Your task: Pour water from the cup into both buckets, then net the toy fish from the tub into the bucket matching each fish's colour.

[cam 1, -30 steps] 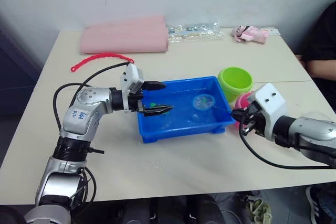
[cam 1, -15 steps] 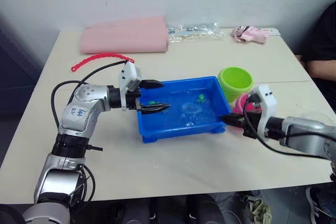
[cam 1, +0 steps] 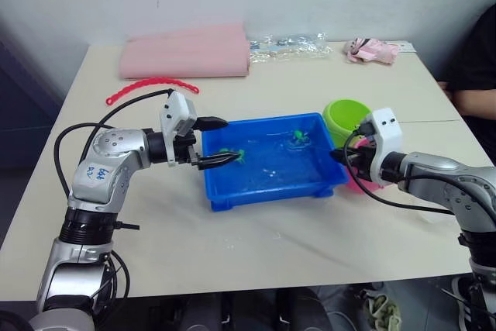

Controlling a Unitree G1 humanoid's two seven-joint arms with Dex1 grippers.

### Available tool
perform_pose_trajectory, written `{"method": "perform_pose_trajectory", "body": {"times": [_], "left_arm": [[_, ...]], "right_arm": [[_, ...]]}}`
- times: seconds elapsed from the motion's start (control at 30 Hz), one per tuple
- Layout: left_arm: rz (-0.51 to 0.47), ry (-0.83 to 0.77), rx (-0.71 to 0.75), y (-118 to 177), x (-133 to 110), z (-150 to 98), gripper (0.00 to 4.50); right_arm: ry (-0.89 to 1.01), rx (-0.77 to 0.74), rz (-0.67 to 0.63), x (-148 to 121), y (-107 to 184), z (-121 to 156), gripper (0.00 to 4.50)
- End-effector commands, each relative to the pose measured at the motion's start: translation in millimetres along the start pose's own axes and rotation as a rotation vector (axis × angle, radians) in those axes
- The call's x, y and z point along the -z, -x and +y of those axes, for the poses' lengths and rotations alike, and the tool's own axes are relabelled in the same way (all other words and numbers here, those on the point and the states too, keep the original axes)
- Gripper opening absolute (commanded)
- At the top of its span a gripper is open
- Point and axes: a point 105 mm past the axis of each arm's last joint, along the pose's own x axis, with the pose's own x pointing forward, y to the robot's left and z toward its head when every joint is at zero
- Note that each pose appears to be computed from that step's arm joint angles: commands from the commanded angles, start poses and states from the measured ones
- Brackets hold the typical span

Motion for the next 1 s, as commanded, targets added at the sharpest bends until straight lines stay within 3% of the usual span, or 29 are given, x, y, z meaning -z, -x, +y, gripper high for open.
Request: {"method": "perform_pose_trajectory", "body": {"times": [0.03, 0.23, 0.5, 0.8, 1.0], "left_arm": [[-0.038, -0.044, 0.007, -1, -15, -1, 4.49], [-0.049, -0.047, 0.035, -7, -17, -3, 4.49], [-0.089, -0.022, 0.106, -27, -23, -1, 4.49], [-0.166, 0.012, 0.205, -56, -39, 1, 4.49], [-0.192, -0.002, 0.203, -70, -44, 5, 4.49]], "right_arm": [[0.124, -0.021, -0.088, -19, 6, 7, 0.00], [0.283, -0.044, -0.106, -14, 17, 17, 0.00], [0.312, 0.003, -0.172, -11, 45, 21, 0.00], [0.275, 0.161, -0.260, -19, 92, 15, 0.00], [0.311, 0.323, -0.271, -34, 117, -12, 0.00]]}}
